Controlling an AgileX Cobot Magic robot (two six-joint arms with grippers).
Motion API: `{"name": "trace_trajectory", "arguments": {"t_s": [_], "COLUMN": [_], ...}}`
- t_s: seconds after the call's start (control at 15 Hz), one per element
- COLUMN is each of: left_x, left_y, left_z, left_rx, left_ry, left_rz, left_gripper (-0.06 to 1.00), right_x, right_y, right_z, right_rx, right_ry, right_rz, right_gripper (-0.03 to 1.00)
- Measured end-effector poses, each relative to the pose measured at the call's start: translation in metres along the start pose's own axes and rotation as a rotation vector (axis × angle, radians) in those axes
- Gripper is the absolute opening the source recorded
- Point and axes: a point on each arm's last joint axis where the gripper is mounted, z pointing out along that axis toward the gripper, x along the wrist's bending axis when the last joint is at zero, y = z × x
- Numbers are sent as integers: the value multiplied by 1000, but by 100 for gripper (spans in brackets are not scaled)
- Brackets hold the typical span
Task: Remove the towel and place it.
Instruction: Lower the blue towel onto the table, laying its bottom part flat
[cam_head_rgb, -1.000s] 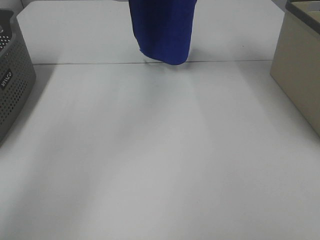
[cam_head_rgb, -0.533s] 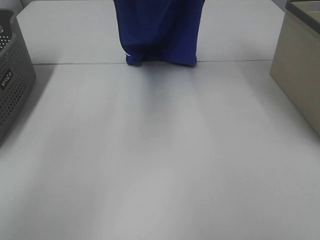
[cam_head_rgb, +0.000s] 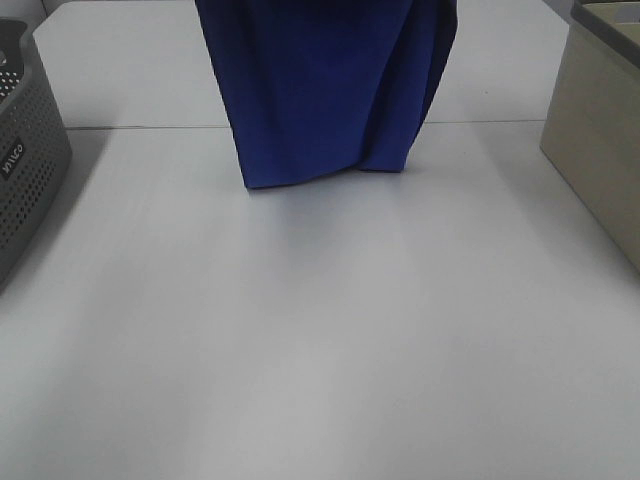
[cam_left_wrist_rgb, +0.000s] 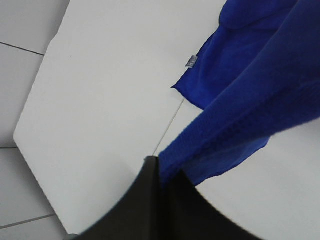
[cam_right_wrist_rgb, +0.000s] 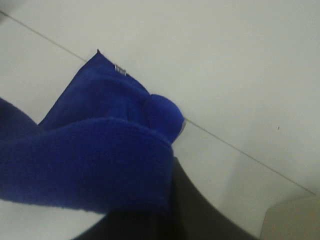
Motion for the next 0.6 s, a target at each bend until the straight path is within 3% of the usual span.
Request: {"name": "trace_trajectory", "arguments": {"t_s": [0.27,0.6], "left_x": [-2,-27], "left_y": [-6,-40], "left_z": [-26,-52], "left_rx": [-32,40], "left_ry": [-57,-191], "left_rz": [-70,-91], "left_gripper": [0,0], "right_x": [5,7], "right_y": [-15,-21], "right_z": [-4,-40], "right_rx": [170,155], "right_ry": [50,45], "right_rz": [5,5], "right_gripper": [2,2]}}
